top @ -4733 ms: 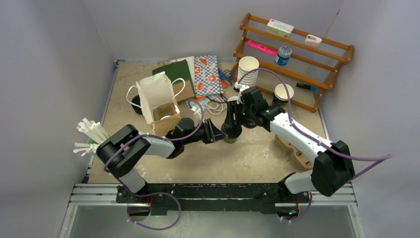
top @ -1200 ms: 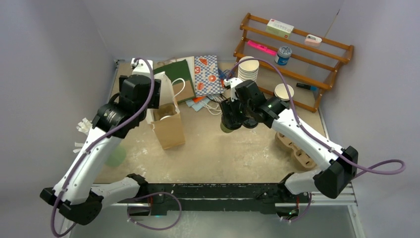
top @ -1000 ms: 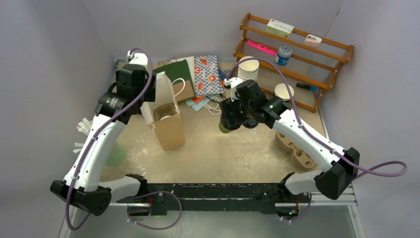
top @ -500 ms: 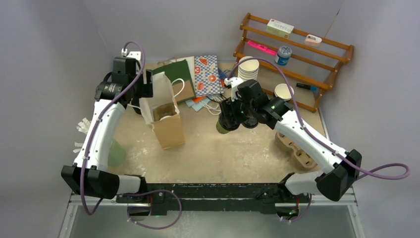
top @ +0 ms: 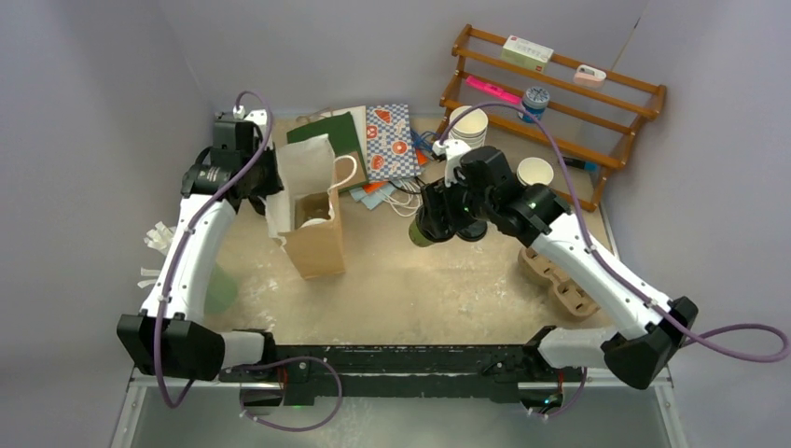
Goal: Pack the takeout coffee
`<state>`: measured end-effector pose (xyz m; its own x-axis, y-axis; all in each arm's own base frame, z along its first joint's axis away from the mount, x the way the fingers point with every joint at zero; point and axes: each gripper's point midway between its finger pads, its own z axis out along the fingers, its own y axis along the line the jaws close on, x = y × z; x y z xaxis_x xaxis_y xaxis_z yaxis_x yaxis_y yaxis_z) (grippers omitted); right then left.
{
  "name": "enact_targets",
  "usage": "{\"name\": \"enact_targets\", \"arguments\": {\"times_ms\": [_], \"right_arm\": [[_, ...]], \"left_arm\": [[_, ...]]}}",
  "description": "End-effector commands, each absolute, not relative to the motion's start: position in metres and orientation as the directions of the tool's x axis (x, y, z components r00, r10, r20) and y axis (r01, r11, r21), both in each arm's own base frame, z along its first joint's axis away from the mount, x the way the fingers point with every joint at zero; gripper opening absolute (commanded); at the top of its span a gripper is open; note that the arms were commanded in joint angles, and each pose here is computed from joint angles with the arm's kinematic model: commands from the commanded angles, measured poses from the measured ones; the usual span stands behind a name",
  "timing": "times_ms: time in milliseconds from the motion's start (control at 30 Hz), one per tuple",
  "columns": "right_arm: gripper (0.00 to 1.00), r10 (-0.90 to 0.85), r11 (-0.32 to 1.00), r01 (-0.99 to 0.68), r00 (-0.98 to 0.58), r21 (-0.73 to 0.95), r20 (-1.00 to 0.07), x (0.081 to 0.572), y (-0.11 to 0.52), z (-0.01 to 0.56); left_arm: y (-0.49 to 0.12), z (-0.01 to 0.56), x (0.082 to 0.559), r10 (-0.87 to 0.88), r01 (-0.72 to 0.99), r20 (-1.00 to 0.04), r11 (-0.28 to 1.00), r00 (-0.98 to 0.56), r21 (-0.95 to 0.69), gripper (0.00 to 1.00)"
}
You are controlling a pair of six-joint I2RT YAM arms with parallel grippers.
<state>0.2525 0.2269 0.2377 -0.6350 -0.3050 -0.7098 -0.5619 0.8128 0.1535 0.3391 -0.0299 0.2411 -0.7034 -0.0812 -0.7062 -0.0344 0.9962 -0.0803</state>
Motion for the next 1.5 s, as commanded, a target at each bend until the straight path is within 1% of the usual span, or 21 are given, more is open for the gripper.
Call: {"name": "enact_targets", "arguments": {"times_ms": [0,133,333,500,633,700,767,900,1067,1167,1300,1333,1400,1467], "right_arm": [[0.70,-0.228,0.808,-0.565,-0.561,0.167,-0.795,0.244,0.219,0.296],[0.69,-0.193,0.820,-0.551,-0.519,0.154,-0.833,0.236,0.205,0.319],[0.69,-0.155,0.845,-0.519,-0.473,0.132,-0.867,0.227,0.184,0.335],[0.68,-0.140,0.859,-0.497,-0.454,0.120,-0.880,0.218,0.169,0.341],[0.68,-0.138,0.869,-0.484,-0.440,0.105,-0.887,0.211,0.158,0.346],[0.68,-0.131,0.875,-0.475,-0.425,0.097,-0.896,0.208,0.152,0.355],[0.68,-0.130,0.880,-0.468,-0.409,0.085,-0.903,0.206,0.146,0.366],[0.68,-0.138,0.876,-0.479,-0.370,0.061,-0.919,0.204,0.142,0.390],[0.67,-0.136,0.877,-0.478,-0.356,0.055,-0.925,0.209,0.144,0.405],[0.67,-0.139,0.871,-0.487,-0.370,0.065,-0.919,0.213,0.151,0.403],[0.67,-0.132,0.865,-0.492,-0.410,0.097,-0.903,0.219,0.163,0.393],[0.67,-0.131,0.860,-0.499,-0.415,0.105,-0.901,0.220,0.167,0.391],[0.67,-0.127,0.853,-0.508,-0.420,0.117,-0.899,0.223,0.173,0.388],[0.67,-0.126,0.847,-0.517,-0.421,0.123,-0.898,0.225,0.178,0.386]], "left_arm": [[-0.070,0.293,0.337,-0.156,0.126,-0.812,0.954,-0.562,-0.271,0.00],[-0.090,0.331,0.321,-0.205,0.229,-0.868,0.914,-0.453,-0.336,0.00],[-0.124,0.356,0.293,-0.195,0.404,-0.918,0.852,-0.345,-0.333,0.00],[-0.150,0.348,0.275,-0.175,0.511,-0.934,0.798,-0.310,-0.319,0.00],[-0.159,0.341,0.264,-0.172,0.560,-0.937,0.764,-0.303,-0.321,0.00],[-0.163,0.343,0.260,-0.197,0.572,-0.929,0.741,-0.313,-0.350,0.00],[-0.169,0.344,0.258,-0.221,0.578,-0.909,0.712,-0.353,-0.398,0.00],[-0.179,0.346,0.254,-0.263,0.518,-0.832,0.680,-0.488,-0.518,0.00],[-0.176,0.330,0.251,-0.298,0.381,-0.734,0.702,-0.611,-0.602,0.00],[-0.177,0.315,0.251,-0.343,0.312,-0.675,0.691,-0.654,-0.653,0.00],[-0.184,0.300,0.252,-0.434,0.223,-0.578,0.632,-0.691,-0.742,0.00],[-0.183,0.298,0.254,-0.449,0.207,-0.571,0.633,-0.687,-0.746,0.04],[-0.176,0.294,0.262,-0.457,0.177,-0.590,0.672,-0.666,-0.720,0.15],[-0.168,0.293,0.269,-0.437,0.169,-0.628,0.719,-0.644,-0.674,0.20]]}}
